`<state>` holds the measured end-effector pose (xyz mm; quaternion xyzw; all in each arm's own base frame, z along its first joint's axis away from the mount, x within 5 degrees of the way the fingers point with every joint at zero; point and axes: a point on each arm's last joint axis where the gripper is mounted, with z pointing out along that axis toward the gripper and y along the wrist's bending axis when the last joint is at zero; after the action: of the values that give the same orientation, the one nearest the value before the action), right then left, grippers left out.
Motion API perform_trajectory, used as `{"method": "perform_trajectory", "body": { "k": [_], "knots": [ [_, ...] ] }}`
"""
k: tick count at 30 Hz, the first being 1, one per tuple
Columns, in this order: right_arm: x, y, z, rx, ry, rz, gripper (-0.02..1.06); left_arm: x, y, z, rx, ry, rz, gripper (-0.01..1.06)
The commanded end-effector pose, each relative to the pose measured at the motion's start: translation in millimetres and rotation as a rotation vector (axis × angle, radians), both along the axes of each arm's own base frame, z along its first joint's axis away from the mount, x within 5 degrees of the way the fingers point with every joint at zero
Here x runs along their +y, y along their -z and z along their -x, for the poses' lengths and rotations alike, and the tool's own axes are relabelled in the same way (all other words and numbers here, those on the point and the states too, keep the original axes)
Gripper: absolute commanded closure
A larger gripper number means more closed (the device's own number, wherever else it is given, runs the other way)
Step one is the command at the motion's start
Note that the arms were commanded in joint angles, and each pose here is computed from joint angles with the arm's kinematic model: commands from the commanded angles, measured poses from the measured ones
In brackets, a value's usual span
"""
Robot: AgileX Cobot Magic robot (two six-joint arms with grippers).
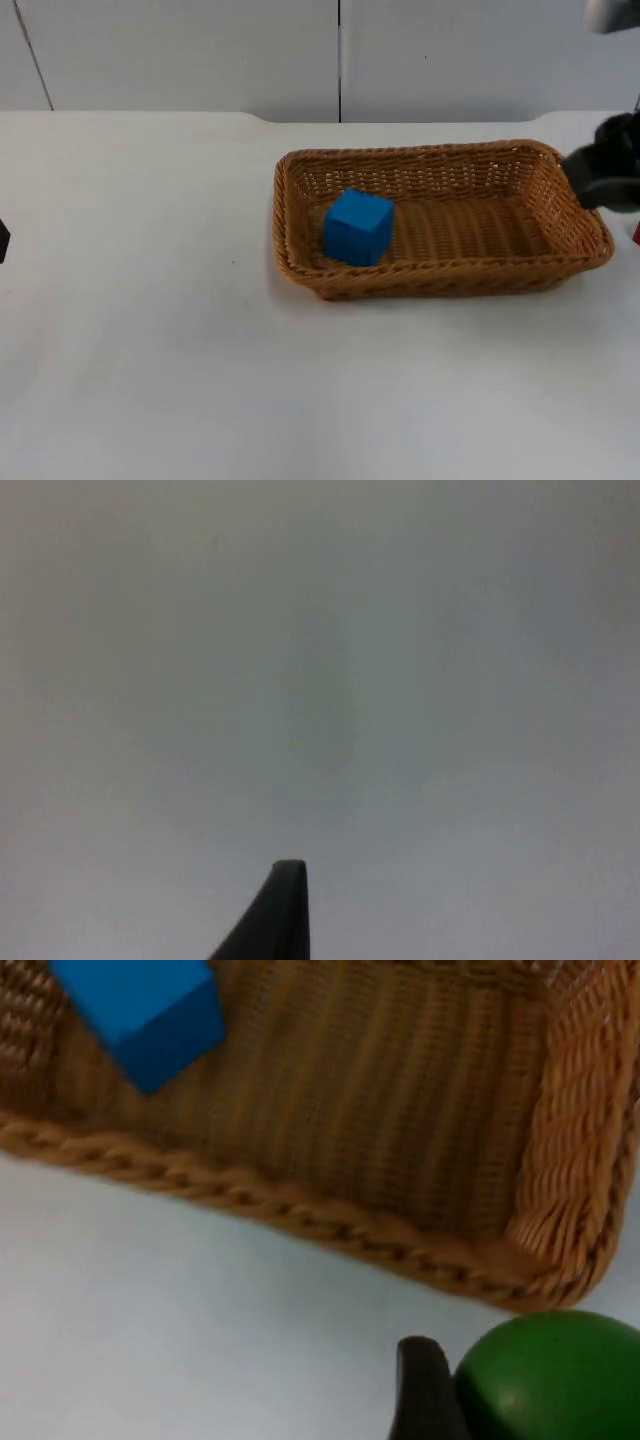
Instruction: Place all geometric objects except the red cube into the basket.
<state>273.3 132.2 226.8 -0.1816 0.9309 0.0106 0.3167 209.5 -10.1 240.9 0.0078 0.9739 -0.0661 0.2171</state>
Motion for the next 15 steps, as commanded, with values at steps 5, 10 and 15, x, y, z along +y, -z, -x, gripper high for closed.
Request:
{"method": "perform_trajectory", "body": {
  "k": [5,10,15],
  "knots": [
    [22,15,-56,0.009,-0.015,0.036,1.05,1,-1,0,-0.017,-0.005,-0.004,0.00],
    [43,38,-95,0.031,-0.009,0.047,1.05,1,-1,0,-0.017,-0.004,-0.006,0.00],
    [58,62,-125,0.051,-0.001,0.060,1.05,1,-1,0,-0.022,-0.005,-0.006,0.00]
  ]
}}
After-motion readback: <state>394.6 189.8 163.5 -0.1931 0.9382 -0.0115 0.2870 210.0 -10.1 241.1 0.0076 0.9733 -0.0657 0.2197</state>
